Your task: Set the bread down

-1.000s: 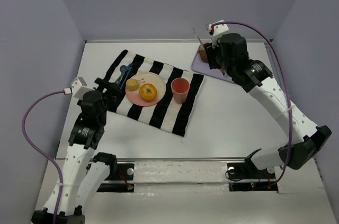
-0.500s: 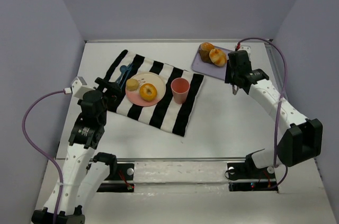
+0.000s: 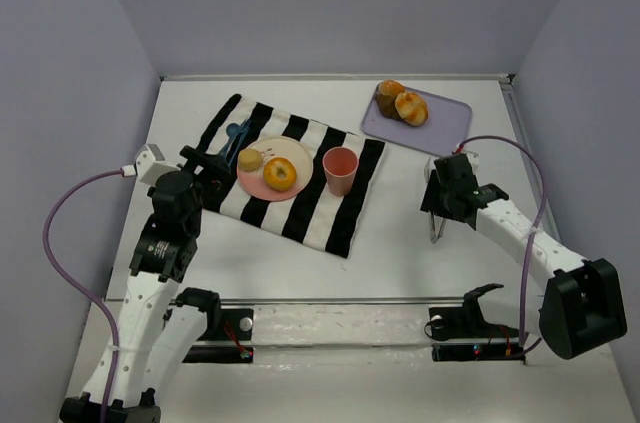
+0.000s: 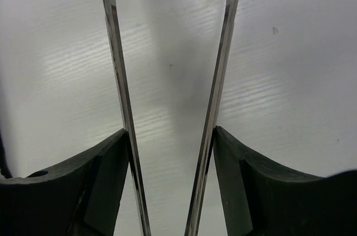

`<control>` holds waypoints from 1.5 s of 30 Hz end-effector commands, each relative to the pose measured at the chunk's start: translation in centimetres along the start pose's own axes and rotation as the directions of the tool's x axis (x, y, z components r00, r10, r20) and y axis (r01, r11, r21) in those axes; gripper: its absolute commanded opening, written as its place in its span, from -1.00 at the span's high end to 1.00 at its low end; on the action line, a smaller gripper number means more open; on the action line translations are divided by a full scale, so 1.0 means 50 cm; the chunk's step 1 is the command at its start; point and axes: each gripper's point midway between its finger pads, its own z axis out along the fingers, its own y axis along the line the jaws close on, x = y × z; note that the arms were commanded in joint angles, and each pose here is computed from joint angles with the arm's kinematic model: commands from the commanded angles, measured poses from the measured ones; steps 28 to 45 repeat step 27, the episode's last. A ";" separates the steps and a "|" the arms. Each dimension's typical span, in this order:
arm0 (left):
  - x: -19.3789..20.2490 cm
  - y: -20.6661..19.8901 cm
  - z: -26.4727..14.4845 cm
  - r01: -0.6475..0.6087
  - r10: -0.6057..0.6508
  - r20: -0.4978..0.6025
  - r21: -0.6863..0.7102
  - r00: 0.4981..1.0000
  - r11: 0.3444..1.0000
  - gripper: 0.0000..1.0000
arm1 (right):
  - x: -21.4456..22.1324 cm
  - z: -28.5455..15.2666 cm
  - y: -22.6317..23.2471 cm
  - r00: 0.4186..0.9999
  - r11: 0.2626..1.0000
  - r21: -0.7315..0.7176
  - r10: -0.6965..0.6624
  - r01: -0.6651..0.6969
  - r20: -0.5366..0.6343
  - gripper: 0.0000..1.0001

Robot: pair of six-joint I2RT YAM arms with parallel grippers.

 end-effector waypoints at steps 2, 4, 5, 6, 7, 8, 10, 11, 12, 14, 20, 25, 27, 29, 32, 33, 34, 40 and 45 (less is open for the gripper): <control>-0.019 -0.016 -0.009 0.015 -0.017 0.040 0.048 0.999 0.999 -0.98 | 0.016 0.020 0.020 0.998 0.997 -0.038 0.069 -0.069 -0.013 -0.40; -0.021 -0.017 -0.012 0.017 -0.019 0.043 0.054 0.999 0.998 -0.98 | 0.017 0.017 0.023 0.997 0.996 -0.047 0.072 -0.073 -0.016 -0.67; -0.021 -0.018 -0.013 0.017 -0.019 0.041 0.057 0.999 0.998 -0.98 | 0.013 0.012 0.027 0.997 0.995 -0.061 0.077 -0.077 -0.009 -0.99; -0.023 -0.019 -0.015 0.020 -0.023 0.044 0.060 0.999 0.998 -0.98 | 0.006 0.005 0.030 0.997 0.994 -0.074 0.077 -0.077 0.000 -1.00; -0.022 -0.020 -0.015 0.020 -0.023 0.043 0.061 0.999 0.998 -0.98 | -0.006 -0.007 0.035 0.997 0.993 -0.096 0.075 -0.073 0.019 -1.00; -0.023 -0.020 -0.015 0.020 -0.023 0.044 0.062 0.999 0.998 -0.98 | -0.013 -0.018 0.035 0.997 0.992 -0.104 0.075 -0.071 0.028 -1.00; -0.021 -0.020 -0.015 0.018 -0.021 0.040 0.064 0.999 0.998 -0.98 | -0.057 -0.058 0.045 0.992 0.986 -0.146 0.089 -0.075 0.093 -1.00; -0.020 -0.020 -0.015 0.016 -0.019 0.039 0.063 0.999 0.998 -0.98 | -0.073 -0.076 0.048 0.989 0.984 -0.162 0.094 -0.075 0.114 -1.00; -0.020 -0.020 -0.015 0.015 -0.018 0.037 0.063 0.999 0.998 -0.98 | -0.084 -0.094 0.047 0.988 0.983 -0.170 0.092 -0.070 0.127 -1.00; -0.019 -0.021 -0.015 0.013 -0.016 0.035 0.063 0.999 0.998 -0.98 | -0.138 -0.155 0.052 0.971 0.973 -0.215 0.123 -0.079 0.203 -1.00; -0.017 -0.018 -0.010 0.011 -0.012 0.034 0.052 0.999 0.999 -0.98 | -0.217 -0.268 0.040 0.907 0.943 -0.295 0.253 -0.153 0.337 -1.00; -0.016 -0.018 -0.002 0.003 -0.004 0.030 0.042 1.000 0.999 -0.98 | -0.216 -0.301 0.022 0.883 0.937 -0.323 0.262 -0.136 0.388 -1.00; -0.013 -0.017 0.001 -0.002 0.001 0.024 0.036 1.000 0.999 -0.98 | -0.213 -0.302 0.023 0.886 0.940 -0.324 0.239 -0.108 0.397 -1.00; -0.013 -0.017 0.001 -0.002 0.001 0.024 0.036 1.000 0.999 -0.98 | -0.213 -0.302 0.023 0.886 0.940 -0.324 0.239 -0.108 0.397 -1.00; -0.013 -0.017 0.001 -0.002 0.001 0.024 0.036 1.000 0.999 -0.98 | -0.213 -0.302 0.023 0.886 0.940 -0.324 0.239 -0.108 0.397 -1.00; -0.013 -0.017 0.001 -0.002 0.001 0.024 0.036 1.000 0.999 -0.98 | -0.213 -0.302 0.023 0.886 0.940 -0.324 0.239 -0.108 0.397 -1.00; -0.013 -0.017 0.001 -0.002 0.001 0.024 0.036 1.000 0.999 -0.98 | -0.213 -0.302 0.023 0.886 0.940 -0.324 0.239 -0.108 0.397 -1.00; -0.013 -0.017 0.001 -0.002 0.001 0.024 0.036 1.000 0.999 -0.98 | -0.213 -0.302 0.023 0.886 0.940 -0.324 0.239 -0.108 0.397 -1.00; -0.013 -0.017 0.001 -0.002 0.001 0.024 0.036 1.000 0.999 -0.98 | -0.213 -0.302 0.023 0.886 0.940 -0.324 0.239 -0.108 0.397 -1.00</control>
